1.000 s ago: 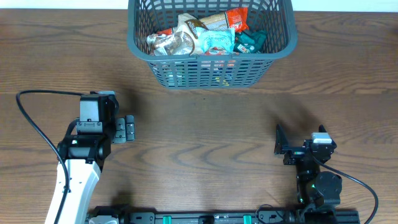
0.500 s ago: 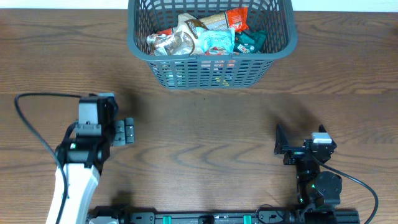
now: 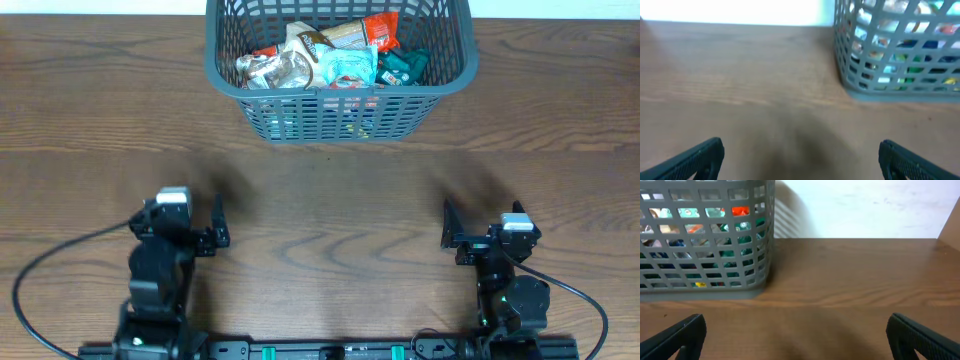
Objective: Pack container
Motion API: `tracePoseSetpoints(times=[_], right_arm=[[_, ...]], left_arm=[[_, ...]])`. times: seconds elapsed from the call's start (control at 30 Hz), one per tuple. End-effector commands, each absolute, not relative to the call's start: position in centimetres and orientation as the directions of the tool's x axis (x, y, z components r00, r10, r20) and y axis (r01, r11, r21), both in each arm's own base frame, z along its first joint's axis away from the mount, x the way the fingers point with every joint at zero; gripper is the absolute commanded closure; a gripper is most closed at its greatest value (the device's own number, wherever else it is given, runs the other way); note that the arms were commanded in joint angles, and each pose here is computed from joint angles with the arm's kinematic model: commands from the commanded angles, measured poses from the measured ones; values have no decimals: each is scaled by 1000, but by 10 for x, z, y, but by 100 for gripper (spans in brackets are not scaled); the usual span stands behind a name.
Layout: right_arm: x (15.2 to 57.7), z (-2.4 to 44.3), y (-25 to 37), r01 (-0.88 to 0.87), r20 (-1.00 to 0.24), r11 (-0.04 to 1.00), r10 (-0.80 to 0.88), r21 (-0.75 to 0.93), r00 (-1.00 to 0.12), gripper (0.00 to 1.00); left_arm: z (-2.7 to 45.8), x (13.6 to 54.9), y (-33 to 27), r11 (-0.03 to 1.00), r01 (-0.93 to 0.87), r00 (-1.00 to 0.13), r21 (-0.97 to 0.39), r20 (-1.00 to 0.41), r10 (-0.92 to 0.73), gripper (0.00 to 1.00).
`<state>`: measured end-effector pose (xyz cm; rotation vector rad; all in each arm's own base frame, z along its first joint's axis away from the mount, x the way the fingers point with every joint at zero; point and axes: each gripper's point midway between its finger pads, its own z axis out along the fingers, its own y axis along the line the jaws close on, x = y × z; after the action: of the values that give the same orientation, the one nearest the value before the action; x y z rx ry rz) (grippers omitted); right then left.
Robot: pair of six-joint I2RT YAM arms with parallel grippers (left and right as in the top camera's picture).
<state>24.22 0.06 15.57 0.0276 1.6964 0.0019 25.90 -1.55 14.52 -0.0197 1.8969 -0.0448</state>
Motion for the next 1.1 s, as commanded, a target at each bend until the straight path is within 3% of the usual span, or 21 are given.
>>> tracePoseSetpoints(times=[0.0,0.1,0.3,0.67,1.07], right_arm=[[242,155,4,-1,-992,1000,4,4,-125,1],[242,155,4,-1,-992,1000,3,4,-125,1],[242,155,4,-1,-992,1000,3,4,-125,1],[242,155,4,-1,-992,1000,3,4,-125,1],[242,155,4,-1,-992,1000,3,4,-125,1]], left_arm=[[138,257,-17,998,19,-241,-63,-969,-57,1],[140,258,-17,997,25,-155,-67,-986,-62,2],[151,256,-17,999,39,-106,19,-994,23,1],[132,242,-33,984,145,-158,99,-980,122,1],[137,241,-35,984,155,-135,92,-984,113,1]])
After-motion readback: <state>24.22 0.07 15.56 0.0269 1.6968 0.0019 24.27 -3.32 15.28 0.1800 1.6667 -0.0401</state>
